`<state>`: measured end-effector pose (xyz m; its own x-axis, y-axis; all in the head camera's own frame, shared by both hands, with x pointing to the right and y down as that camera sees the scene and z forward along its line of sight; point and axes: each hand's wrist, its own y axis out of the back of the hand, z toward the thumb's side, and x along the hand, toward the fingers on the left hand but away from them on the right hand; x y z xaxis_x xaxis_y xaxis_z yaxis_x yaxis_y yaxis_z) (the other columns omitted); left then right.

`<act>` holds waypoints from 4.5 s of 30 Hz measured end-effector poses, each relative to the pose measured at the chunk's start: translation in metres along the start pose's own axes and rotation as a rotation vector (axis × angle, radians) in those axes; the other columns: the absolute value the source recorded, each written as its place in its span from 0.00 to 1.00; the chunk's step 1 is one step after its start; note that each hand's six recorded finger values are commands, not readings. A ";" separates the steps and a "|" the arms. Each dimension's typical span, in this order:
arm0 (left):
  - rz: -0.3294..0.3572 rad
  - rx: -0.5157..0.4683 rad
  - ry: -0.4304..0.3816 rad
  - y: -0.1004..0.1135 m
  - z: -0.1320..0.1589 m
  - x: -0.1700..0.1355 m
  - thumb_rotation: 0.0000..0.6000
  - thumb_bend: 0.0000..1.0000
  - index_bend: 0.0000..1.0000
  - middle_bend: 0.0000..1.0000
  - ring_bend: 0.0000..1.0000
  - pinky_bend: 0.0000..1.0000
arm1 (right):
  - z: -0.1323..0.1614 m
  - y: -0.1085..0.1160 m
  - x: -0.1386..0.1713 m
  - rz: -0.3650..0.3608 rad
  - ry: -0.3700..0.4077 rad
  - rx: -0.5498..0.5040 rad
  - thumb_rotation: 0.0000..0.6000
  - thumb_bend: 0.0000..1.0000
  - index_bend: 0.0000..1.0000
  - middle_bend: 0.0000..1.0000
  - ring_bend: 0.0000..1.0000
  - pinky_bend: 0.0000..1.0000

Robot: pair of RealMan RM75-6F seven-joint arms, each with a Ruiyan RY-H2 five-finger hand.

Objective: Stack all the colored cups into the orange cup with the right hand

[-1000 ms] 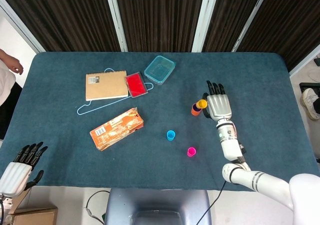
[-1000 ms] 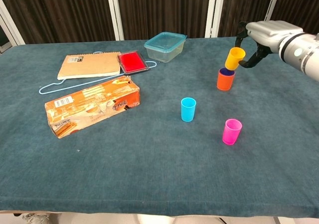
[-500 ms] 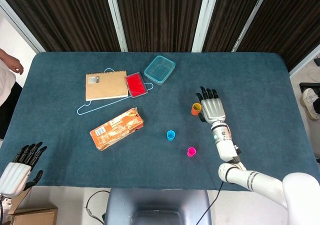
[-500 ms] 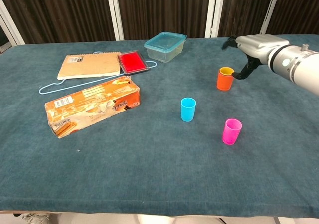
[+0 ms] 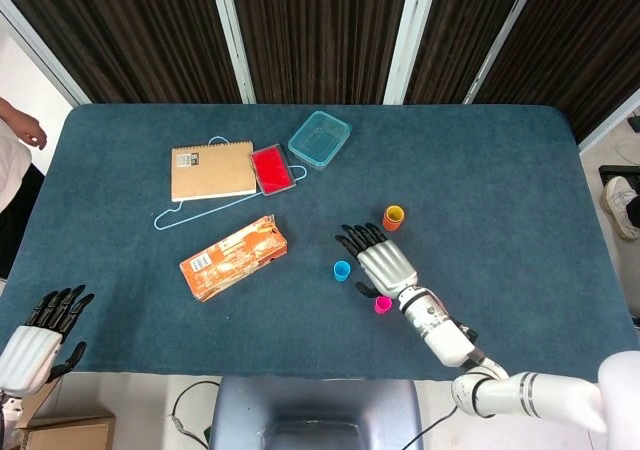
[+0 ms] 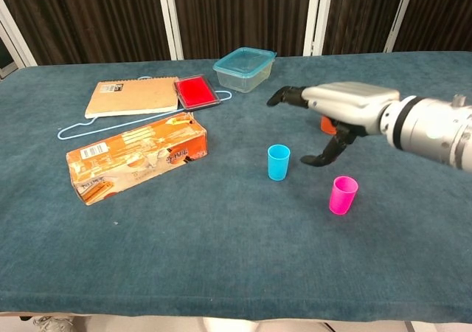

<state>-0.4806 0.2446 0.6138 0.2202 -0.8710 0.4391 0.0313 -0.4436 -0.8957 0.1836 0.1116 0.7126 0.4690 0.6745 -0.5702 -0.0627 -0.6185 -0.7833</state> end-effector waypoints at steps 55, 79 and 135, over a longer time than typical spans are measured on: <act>0.000 0.005 0.012 -0.001 -0.006 -0.002 1.00 0.42 0.00 0.00 0.00 0.09 | -0.103 0.041 -0.055 -0.211 -0.467 0.090 1.00 0.50 0.61 0.04 0.00 0.13; 0.005 0.001 0.013 0.000 -0.008 -0.003 1.00 0.42 0.00 0.00 0.00 0.09 | -0.082 0.029 -0.043 -0.158 -0.355 0.055 1.00 0.46 0.01 0.00 0.00 0.01; 0.000 -0.004 -0.001 -0.001 -0.007 -0.007 1.00 0.42 0.00 0.00 0.00 0.09 | -0.026 -0.041 0.061 0.051 -0.014 0.070 1.00 0.45 0.62 0.02 0.00 0.08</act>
<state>-0.4888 0.2497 0.6117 0.2207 -0.8711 0.4387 0.0270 -0.4441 -0.8955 0.2375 0.1673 0.7161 0.4511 0.6487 -0.6129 -0.1476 -0.6231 -0.7681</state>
